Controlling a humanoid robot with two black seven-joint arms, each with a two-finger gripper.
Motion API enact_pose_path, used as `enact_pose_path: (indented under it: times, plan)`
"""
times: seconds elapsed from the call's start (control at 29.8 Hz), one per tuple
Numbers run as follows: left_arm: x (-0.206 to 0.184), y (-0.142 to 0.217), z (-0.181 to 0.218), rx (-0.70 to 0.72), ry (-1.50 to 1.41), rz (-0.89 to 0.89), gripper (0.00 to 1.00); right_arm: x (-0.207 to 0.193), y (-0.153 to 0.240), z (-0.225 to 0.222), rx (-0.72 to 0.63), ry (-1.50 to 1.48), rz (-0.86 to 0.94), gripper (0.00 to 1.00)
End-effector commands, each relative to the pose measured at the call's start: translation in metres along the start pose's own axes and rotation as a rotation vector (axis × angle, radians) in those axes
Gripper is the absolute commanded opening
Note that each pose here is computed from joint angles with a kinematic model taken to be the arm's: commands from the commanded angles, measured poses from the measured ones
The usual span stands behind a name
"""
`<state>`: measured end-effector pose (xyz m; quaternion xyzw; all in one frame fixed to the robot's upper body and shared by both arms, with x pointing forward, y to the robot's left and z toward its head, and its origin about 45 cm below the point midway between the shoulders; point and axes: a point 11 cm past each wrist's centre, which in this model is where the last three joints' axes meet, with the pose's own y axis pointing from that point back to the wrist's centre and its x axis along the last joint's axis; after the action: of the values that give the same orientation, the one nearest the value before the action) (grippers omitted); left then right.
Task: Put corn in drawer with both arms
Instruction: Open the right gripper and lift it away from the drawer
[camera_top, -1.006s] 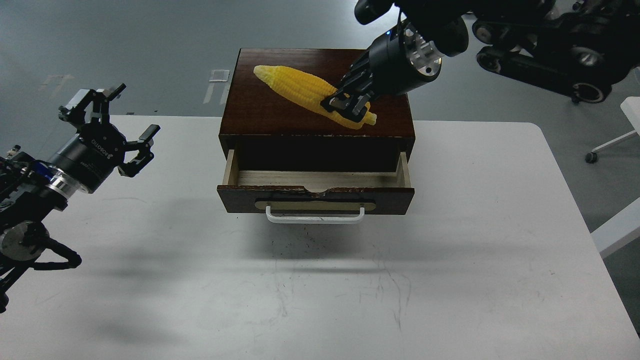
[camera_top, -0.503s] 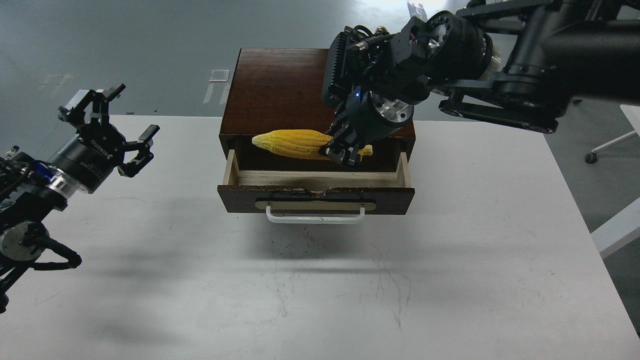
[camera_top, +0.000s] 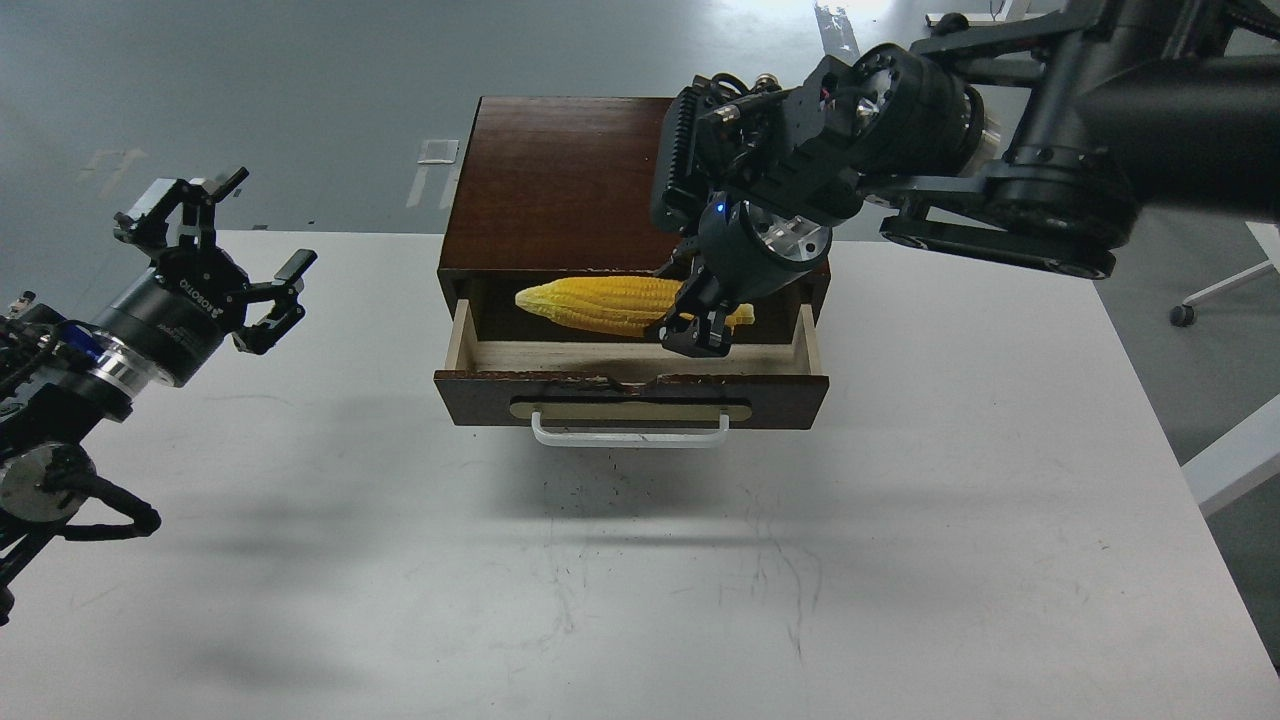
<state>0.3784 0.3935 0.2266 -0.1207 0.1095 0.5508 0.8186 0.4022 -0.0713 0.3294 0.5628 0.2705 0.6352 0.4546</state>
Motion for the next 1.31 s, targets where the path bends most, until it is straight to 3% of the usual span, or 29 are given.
enact_pose_path:
  times: [0.0,0.34,0.4,0.64,0.8,0.97,1.27]
  plan:
    - [0.000,0.000,0.000,-0.001,0.000,0.000,0.99,0.000,0.000,0.000,0.002,-0.005,0.002,0.72]
    - [0.000,0.000,0.001,-0.001,-0.001,0.001,0.99,0.011,0.024,0.000,0.009,-0.044,0.068,0.85]
    - [0.000,0.000,0.000,0.001,-0.001,0.000,0.99,0.023,0.042,0.004,0.021,-0.138,0.150,0.94]
    - [0.000,0.000,0.000,0.001,0.000,0.000,0.99,0.027,0.090,0.031,0.075,-0.516,0.442,0.99]
    - [0.000,0.000,0.000,0.001,0.000,0.000,0.99,-0.015,0.107,0.052,0.160,-0.921,0.666,1.00]
    - [-0.001,-0.001,-0.002,0.000,0.004,-0.002,0.99,-0.087,0.113,0.071,0.233,-1.324,0.944,1.00]
    - [-0.005,-0.003,-0.006,0.001,0.017,-0.007,0.99,-0.201,0.079,0.074,0.273,-1.837,1.315,1.00]
